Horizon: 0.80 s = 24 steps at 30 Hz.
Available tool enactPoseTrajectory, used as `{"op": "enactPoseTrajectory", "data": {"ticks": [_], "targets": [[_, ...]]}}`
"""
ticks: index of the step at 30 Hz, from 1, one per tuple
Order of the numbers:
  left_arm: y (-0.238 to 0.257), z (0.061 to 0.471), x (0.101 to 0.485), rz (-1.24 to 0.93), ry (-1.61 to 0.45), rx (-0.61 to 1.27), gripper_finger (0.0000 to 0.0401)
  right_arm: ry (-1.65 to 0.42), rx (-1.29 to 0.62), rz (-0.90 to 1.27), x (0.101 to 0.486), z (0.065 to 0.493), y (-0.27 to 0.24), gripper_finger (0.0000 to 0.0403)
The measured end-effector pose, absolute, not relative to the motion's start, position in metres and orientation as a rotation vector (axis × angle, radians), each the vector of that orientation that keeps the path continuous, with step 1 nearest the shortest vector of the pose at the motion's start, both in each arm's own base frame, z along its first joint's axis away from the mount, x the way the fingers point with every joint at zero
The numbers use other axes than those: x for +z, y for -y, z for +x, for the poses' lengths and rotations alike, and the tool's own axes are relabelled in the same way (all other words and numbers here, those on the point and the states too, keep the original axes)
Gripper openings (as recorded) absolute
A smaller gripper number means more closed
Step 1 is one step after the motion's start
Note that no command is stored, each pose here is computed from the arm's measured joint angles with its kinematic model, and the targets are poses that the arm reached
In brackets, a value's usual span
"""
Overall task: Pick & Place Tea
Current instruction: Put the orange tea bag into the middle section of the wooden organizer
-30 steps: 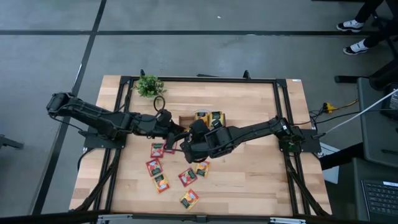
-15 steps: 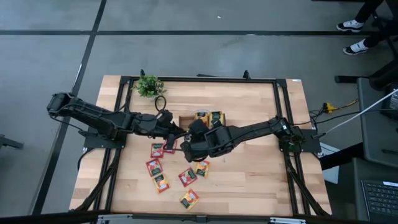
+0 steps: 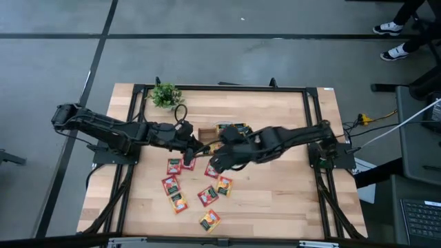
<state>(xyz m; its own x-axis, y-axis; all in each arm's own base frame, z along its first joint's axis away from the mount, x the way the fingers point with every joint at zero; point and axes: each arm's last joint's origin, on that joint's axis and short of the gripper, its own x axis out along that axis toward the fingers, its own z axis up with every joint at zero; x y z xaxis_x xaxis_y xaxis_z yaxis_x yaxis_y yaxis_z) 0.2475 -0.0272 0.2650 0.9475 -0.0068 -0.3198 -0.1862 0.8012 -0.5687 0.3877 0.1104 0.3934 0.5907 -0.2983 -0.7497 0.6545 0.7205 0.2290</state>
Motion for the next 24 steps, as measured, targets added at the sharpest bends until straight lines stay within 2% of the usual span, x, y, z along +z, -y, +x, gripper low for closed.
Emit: {"op": "enactPoseTrajectory", "data": {"ticks": [4,10,15,24], "targets": [[0.018,0.248,0.266,-0.623,-0.347,0.074,0.0002,-0.718,-0.545,0.556,0.414,0.371,-0.109,0.0250],[-0.001,0.249,0.282,-0.488,-0.471,0.098,0.0002,-0.691,-0.493,0.546,0.432,0.353,-0.111,0.0255],[-0.021,0.251,0.287,-0.411,-0.562,0.124,0.0002,-0.704,-0.471,0.516,0.435,0.347,-0.114,0.0256],[-0.051,0.280,0.285,-0.336,-0.687,0.064,0.0002,-0.764,-0.450,0.514,0.433,0.344,-0.114,0.0256]]}}
